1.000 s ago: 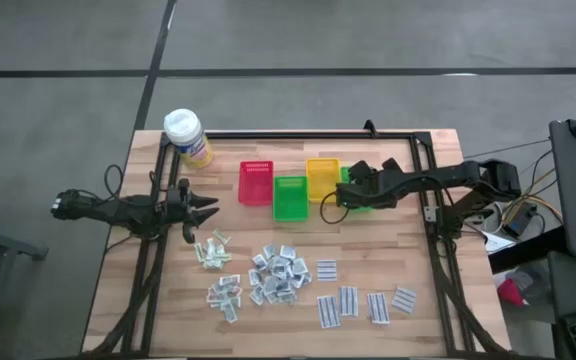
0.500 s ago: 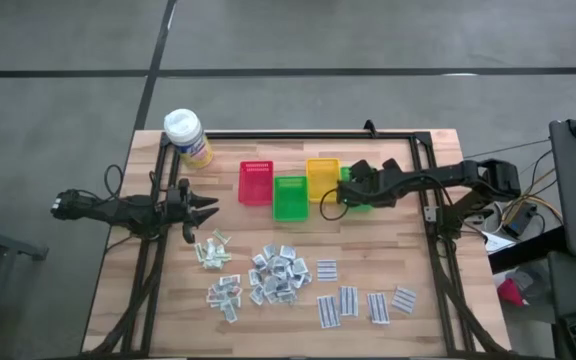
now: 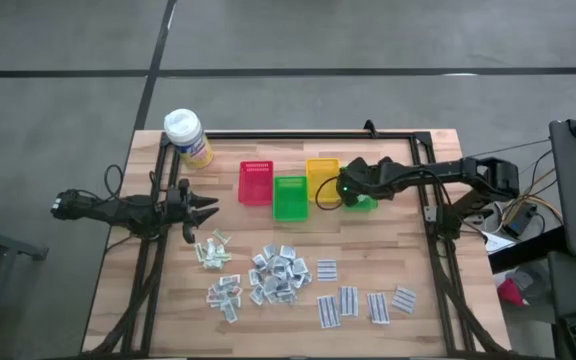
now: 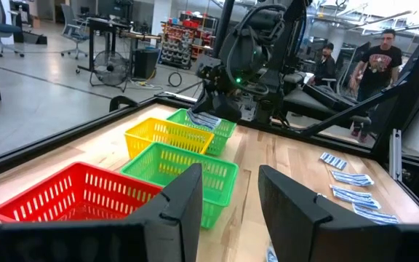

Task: Pick & Place First Aid Supplies
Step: Put the blue bandage into the right green basket

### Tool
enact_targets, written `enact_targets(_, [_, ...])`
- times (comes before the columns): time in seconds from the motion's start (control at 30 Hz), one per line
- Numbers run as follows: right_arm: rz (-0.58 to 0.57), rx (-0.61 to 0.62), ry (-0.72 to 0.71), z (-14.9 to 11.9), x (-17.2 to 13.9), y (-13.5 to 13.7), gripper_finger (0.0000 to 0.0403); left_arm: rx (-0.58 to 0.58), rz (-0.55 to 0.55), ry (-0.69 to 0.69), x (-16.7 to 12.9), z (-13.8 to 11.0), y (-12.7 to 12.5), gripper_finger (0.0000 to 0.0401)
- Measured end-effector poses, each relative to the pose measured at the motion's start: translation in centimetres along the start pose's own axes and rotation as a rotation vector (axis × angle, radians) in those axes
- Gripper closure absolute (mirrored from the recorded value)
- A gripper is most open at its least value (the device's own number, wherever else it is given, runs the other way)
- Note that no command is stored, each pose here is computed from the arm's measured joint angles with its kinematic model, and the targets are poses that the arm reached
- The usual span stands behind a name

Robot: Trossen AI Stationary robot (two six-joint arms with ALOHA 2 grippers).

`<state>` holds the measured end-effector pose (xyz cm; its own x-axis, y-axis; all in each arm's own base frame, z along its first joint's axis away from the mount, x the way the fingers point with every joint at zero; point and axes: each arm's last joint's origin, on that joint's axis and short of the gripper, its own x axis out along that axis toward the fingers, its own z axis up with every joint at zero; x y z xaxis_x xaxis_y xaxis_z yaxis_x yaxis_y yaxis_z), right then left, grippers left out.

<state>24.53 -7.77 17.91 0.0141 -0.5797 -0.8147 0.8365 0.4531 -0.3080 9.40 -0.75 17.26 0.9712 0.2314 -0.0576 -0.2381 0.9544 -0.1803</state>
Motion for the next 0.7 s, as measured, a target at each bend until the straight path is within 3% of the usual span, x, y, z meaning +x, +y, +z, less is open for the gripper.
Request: enact_targets(0.7, [0.065,0.06,-0.01,-0.1,1.4,-0.1,0.0394,0.007,0.0,0.0,0.0,0.0,0.0,0.027])
